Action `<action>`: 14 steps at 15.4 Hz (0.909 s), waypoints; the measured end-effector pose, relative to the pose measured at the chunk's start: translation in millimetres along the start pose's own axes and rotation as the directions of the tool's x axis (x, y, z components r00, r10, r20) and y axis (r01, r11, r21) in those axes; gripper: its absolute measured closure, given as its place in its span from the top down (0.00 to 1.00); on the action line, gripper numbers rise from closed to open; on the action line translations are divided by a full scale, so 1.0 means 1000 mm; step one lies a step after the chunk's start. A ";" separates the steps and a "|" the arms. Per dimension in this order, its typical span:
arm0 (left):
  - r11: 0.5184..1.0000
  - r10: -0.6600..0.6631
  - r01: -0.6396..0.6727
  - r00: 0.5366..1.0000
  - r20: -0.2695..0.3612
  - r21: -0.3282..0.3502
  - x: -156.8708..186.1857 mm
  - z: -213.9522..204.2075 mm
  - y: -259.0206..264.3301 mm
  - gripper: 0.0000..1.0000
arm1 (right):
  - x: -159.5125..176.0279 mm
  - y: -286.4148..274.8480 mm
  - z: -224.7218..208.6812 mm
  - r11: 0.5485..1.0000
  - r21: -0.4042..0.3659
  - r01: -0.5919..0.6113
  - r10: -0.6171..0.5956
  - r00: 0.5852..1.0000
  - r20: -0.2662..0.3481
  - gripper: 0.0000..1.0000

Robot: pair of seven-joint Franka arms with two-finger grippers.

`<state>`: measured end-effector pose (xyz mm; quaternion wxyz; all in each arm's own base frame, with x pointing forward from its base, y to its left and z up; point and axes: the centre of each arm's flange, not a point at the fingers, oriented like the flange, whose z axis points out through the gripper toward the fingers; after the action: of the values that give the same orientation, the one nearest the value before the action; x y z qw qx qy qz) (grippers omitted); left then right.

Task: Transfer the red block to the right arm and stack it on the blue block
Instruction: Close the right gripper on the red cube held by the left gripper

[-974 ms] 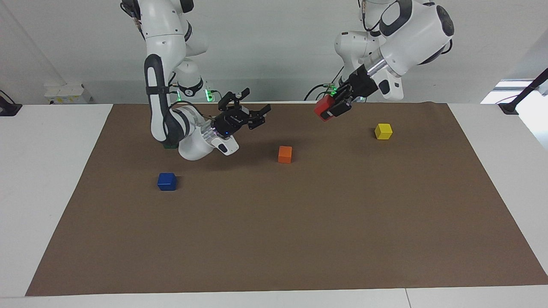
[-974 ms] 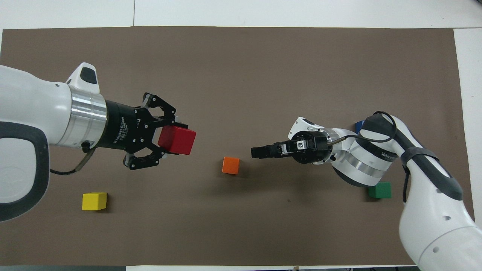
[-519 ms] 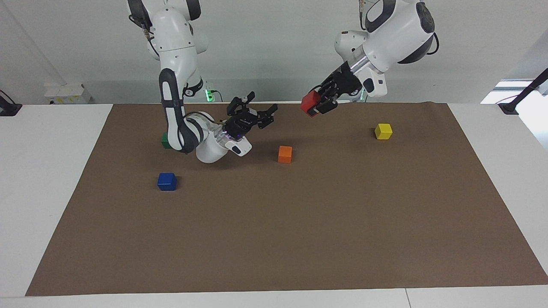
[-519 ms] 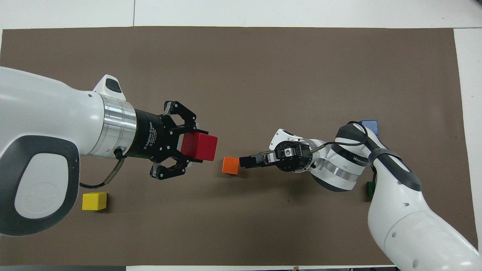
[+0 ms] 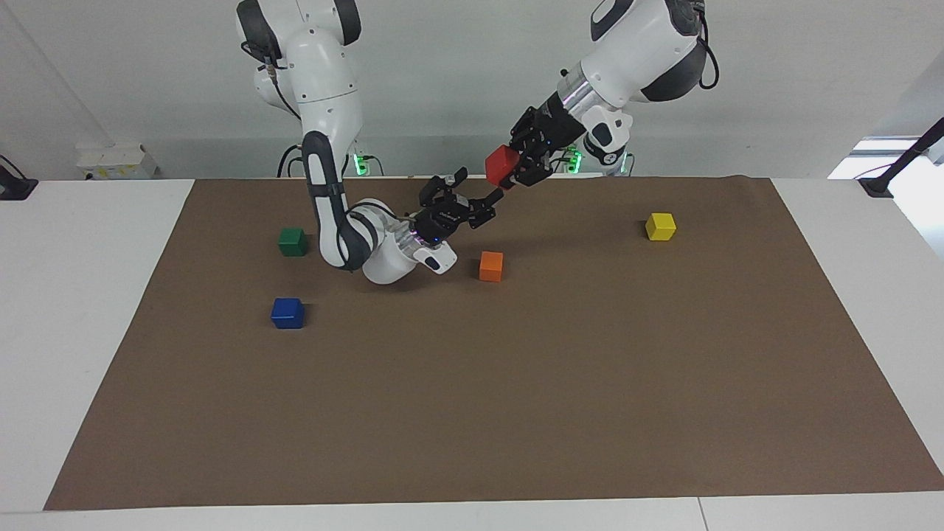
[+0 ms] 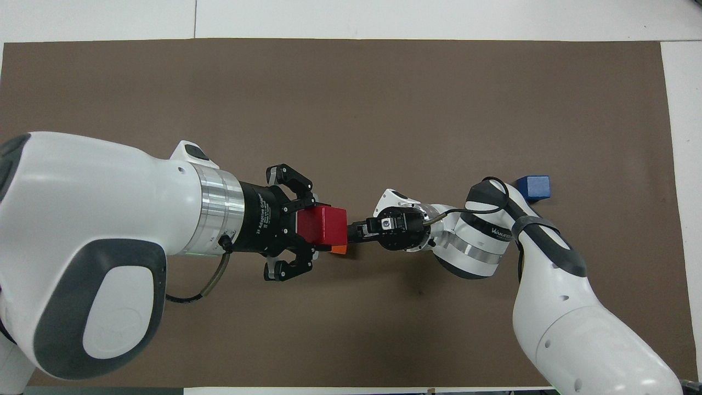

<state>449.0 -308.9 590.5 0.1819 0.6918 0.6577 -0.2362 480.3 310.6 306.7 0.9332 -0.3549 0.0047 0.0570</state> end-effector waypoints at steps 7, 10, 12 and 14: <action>0.997 -0.029 0.028 1.000 -0.012 -0.067 0.018 0.017 -0.016 0.54 | -0.001 0.015 0.024 1.000 0.017 0.015 -0.015 1.000 0.000 1.00; 0.997 -0.030 0.029 0.999 -0.011 -0.072 0.018 0.017 -0.017 0.54 | -0.002 0.018 0.024 0.999 0.008 0.033 -0.033 0.999 -0.004 0.97; 0.997 -0.032 0.031 0.999 -0.013 -0.069 0.019 0.018 -0.017 0.54 | -0.002 0.021 0.024 0.999 0.002 0.041 -0.041 0.999 -0.006 0.77; 0.997 -0.030 0.029 0.999 -0.014 -0.069 0.021 0.019 -0.017 0.54 | -0.003 0.024 0.025 0.999 -0.004 0.044 -0.044 0.999 -0.013 0.56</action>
<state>431.2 -301.1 564.2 0.1970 0.6771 0.6769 -0.2109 474.2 344.3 309.4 0.9334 -0.3572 0.0027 0.0340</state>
